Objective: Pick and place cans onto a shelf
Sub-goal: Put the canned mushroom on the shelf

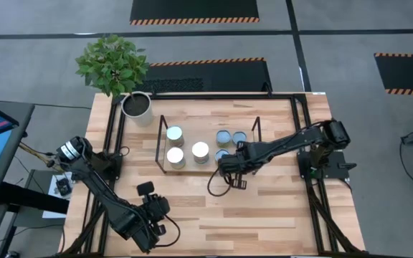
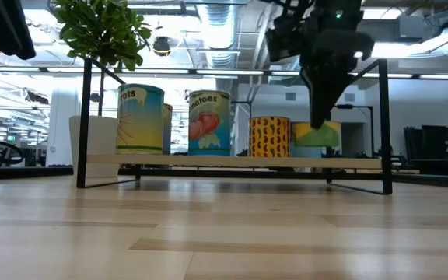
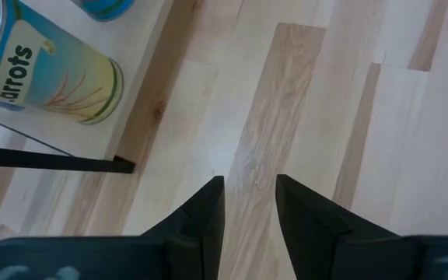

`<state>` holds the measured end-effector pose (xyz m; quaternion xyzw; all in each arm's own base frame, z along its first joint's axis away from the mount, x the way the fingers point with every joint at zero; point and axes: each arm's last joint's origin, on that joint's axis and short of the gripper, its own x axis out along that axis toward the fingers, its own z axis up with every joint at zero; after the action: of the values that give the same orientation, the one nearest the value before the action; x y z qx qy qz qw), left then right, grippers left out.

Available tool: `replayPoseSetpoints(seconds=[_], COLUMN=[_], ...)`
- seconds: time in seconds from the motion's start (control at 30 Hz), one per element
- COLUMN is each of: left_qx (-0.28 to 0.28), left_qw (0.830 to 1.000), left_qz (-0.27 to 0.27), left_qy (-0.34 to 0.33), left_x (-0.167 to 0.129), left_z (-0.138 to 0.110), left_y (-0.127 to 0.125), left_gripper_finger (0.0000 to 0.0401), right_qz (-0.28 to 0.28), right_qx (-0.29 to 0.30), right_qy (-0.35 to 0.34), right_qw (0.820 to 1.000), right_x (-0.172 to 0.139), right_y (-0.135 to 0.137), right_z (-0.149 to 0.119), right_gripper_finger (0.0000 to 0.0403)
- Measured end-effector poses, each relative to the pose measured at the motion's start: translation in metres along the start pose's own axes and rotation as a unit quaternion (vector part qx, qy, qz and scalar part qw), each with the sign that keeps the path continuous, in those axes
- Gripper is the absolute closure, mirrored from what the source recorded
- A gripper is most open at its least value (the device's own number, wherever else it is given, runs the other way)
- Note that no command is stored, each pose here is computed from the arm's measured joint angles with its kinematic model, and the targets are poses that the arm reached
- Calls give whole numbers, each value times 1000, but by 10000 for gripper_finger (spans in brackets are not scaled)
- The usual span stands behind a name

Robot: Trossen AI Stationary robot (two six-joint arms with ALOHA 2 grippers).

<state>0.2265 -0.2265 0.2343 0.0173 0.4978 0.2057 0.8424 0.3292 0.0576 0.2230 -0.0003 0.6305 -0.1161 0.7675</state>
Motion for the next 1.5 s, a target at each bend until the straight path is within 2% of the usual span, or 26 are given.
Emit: replayPoseSetpoints(seconds=[0.3,0.57,0.93,1.3,1.5], left_qx=[1,2,3,2,1], left_qw=[1000,1000,1000,1000,1000], left_qz=[0,0,0,0,0], left_qy=[0,0,2,2,2], left_x=[0,0,1,1,1], left_z=[0,0,1,1,1], left_y=[0,0,1,1,1], left_gripper_finger=[296,296,296,296,296], right_qz=[-5,-2,-2,-5,16], right_qx=[0,8,24,30,33], right_qy=[10,30,40,48,61], right_qw=[1000,1000,999,998,997], right_x=[4,4,4,4,5], right_y=[-12,-11,-12,-17,-18], right_z=[3,-1,-3,-3,-3], right_gripper_finger=[392,389,345,342,341])
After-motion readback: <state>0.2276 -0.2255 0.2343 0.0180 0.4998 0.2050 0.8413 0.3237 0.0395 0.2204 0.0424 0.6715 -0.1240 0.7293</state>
